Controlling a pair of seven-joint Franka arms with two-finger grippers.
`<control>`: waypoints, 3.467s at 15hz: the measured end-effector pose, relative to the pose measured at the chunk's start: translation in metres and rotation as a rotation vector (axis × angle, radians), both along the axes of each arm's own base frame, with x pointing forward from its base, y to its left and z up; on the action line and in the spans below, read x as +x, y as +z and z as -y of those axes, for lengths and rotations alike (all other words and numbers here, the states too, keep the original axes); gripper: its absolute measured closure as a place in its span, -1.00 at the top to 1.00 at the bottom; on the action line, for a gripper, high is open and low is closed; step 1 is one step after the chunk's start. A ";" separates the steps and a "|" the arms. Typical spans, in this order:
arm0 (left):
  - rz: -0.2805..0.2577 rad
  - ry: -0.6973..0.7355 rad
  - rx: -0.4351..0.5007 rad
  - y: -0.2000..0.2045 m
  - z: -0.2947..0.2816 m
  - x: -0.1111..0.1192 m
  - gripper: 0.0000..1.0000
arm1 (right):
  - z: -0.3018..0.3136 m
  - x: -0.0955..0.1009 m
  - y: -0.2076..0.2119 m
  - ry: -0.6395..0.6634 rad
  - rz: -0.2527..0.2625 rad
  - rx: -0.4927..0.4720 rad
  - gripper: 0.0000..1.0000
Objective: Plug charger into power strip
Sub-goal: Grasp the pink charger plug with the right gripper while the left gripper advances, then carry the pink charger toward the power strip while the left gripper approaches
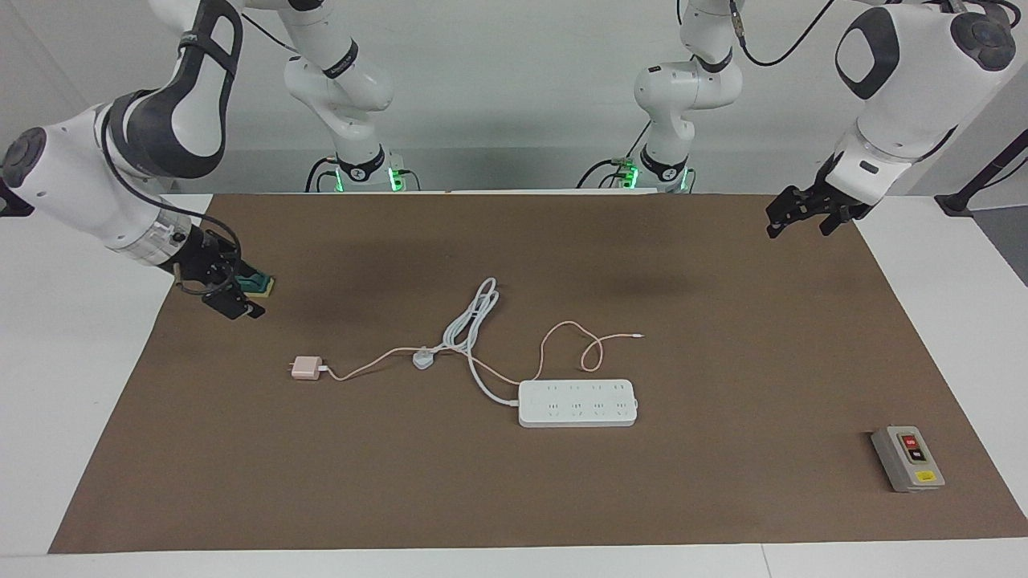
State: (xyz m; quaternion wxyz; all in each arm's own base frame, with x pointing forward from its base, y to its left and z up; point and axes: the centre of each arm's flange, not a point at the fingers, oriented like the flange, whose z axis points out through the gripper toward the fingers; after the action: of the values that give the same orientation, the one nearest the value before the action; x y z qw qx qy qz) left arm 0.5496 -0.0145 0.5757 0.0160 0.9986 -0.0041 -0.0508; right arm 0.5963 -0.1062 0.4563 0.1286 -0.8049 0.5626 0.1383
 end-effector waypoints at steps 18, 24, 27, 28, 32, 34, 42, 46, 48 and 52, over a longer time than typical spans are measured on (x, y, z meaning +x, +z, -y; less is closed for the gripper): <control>-0.008 -0.163 -0.033 -0.097 0.060 0.000 1.00 | 0.016 0.024 -0.181 -0.217 -0.056 0.286 1.00; -0.006 -0.182 -0.039 -0.097 0.072 -0.002 1.00 | 0.021 0.023 -0.204 -0.223 -0.021 0.270 1.00; -0.010 -0.155 -0.117 -0.095 0.077 -0.003 1.00 | 0.020 0.022 -0.207 -0.222 -0.020 0.274 1.00; -0.011 -0.152 -0.148 -0.095 0.078 -0.003 1.00 | 0.020 0.022 -0.207 -0.223 -0.019 0.275 0.99; -0.021 -0.145 -0.216 -0.096 0.081 -0.004 1.00 | 0.017 0.021 -0.209 -0.230 -0.020 0.284 0.65; -0.055 -0.108 -0.326 -0.095 0.088 -0.008 1.00 | 0.017 0.022 -0.208 -0.239 -0.007 0.283 0.16; -0.119 0.031 -0.810 -0.077 0.047 -0.011 1.00 | -0.023 0.034 -0.195 -0.182 -0.003 0.282 0.02; -0.118 0.086 -0.913 -0.080 0.026 -0.011 1.00 | -0.068 0.051 -0.115 -0.183 -0.033 0.269 0.02; -0.081 0.090 -0.983 -0.092 0.028 -0.007 1.00 | -0.107 0.052 -0.070 -0.194 -0.032 0.260 0.02; -0.032 0.092 -1.111 -0.133 0.045 0.001 1.00 | -0.196 0.046 -0.005 -0.212 -0.036 0.255 0.02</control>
State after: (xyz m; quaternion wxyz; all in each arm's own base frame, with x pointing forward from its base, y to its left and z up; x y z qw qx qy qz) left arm 0.5507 -0.0597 0.4422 0.5422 0.8383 0.0137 -0.0554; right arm 0.6422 0.0902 0.4516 0.2333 -0.7156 0.6244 0.2088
